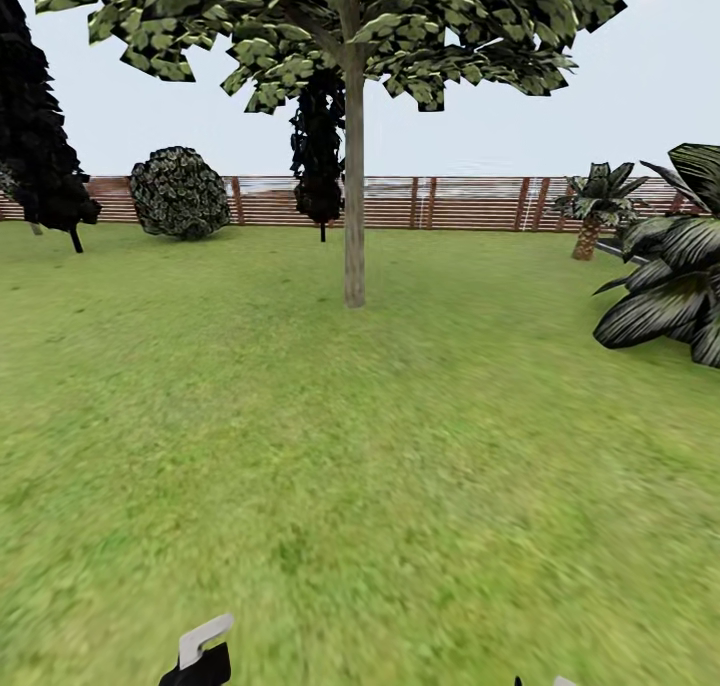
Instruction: In the garden, pick up the pesticide atomizer on the floor and spray pesticide onto both trees until each tree trunk is fully covered.
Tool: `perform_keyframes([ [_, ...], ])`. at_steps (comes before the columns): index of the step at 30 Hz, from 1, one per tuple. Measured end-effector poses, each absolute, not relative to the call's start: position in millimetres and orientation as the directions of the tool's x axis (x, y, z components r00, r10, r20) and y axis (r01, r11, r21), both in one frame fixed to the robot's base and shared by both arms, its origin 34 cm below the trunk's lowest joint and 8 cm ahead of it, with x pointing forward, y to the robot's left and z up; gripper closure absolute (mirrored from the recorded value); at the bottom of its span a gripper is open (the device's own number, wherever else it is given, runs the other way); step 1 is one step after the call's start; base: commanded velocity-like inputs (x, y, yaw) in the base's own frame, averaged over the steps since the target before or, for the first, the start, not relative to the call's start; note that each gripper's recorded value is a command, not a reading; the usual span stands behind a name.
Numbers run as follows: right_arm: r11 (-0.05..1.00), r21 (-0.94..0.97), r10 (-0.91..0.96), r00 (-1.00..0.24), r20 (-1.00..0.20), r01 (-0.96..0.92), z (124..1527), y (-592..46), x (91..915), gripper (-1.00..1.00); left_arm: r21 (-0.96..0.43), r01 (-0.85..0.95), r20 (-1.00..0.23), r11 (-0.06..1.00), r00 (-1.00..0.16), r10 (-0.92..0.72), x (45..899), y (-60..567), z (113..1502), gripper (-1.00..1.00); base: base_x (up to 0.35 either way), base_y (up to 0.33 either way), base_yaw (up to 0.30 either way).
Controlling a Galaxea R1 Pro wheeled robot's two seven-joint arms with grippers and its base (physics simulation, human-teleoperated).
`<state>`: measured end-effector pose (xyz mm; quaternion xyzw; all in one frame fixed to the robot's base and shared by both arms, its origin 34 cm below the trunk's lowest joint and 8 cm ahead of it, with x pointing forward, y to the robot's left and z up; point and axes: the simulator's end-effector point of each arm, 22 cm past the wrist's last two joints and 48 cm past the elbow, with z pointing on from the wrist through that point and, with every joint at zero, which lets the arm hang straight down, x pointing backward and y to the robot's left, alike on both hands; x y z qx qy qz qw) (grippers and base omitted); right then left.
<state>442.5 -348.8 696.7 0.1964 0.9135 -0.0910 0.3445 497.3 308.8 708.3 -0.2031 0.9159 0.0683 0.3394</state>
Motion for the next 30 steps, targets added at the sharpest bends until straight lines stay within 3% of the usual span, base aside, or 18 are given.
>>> perform_keyframes([
  [30, 0.906, -0.03, 0.296, -0.685, -0.665, 0.421, 696.6, -348.6, 442.6, -1.0, -0.012, -0.418, -0.65, 0.908, -0.687, -0.325, 497.3, 308.7, 708.3, 1.0, 0.21, 0.0, 0.0],
])
